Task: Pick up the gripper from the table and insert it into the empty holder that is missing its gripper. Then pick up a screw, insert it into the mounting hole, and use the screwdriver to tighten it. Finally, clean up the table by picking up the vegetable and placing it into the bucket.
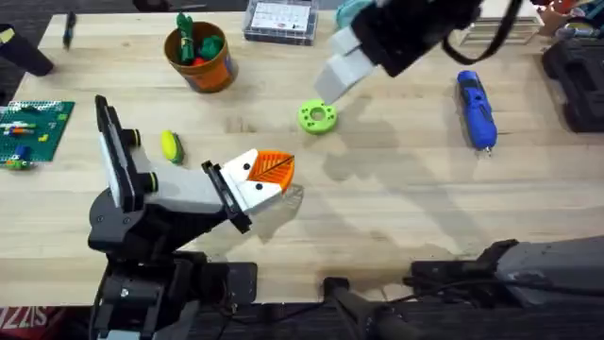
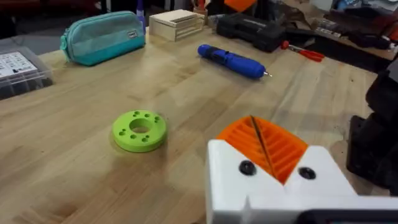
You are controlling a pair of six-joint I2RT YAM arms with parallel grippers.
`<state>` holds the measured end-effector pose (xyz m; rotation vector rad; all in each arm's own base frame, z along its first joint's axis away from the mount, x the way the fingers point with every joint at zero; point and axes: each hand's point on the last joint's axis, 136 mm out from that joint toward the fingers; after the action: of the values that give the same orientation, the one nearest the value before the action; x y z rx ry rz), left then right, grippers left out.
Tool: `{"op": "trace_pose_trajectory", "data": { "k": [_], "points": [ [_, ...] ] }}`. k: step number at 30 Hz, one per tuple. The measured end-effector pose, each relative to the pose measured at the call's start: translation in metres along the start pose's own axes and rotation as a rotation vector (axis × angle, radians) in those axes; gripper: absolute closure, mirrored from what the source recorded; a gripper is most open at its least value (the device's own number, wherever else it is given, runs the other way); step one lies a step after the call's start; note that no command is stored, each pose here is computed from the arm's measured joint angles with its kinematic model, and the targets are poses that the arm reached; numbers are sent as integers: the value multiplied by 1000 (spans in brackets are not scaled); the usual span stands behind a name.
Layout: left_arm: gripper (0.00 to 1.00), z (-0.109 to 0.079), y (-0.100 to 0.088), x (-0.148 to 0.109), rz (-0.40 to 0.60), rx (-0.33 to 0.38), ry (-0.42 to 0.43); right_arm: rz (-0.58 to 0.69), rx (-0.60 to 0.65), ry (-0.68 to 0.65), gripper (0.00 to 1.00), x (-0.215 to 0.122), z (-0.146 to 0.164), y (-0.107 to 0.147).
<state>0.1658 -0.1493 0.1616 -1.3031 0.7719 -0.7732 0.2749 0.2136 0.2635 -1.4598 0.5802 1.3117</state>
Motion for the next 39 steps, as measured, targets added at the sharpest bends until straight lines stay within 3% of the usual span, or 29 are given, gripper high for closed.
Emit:
{"op": "trace_pose_trajectory", "data": {
  "k": [6, 13, 18, 25, 31, 39],
  "points": [
    [993, 0, 0, 0, 0, 0, 0, 17, 119, 64, 8, -6, -33, 13],
    [993, 0, 0, 0, 0, 0, 0, -25, 264, 120, 8, -6, -73, 57],
    [993, 0, 0, 0, 0, 0, 0, -80, 437, 172, 8, 0, -123, 85],
    [993, 0, 0, 0, 0, 0, 0, 6, 642, 222, 8, 22, -200, 125],
    [993, 0, 0, 0, 0, 0, 0, -34, 673, 278, 8, 41, -273, 119],
    [993, 0, 0, 0, 0, 0, 0, -116, 612, 334, 8, 77, -340, 95]
  ]
}}
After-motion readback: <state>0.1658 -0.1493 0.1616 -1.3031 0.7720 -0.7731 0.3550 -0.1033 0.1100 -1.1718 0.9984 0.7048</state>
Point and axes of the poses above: each hand's point on the last joint's axis, 136 mm out from that joint toward the fingers, its own x axis out along the fingers, its own z axis along the line the jaws close on, y = z × x, and after that the axes turned 15 degrees about x, right-handed
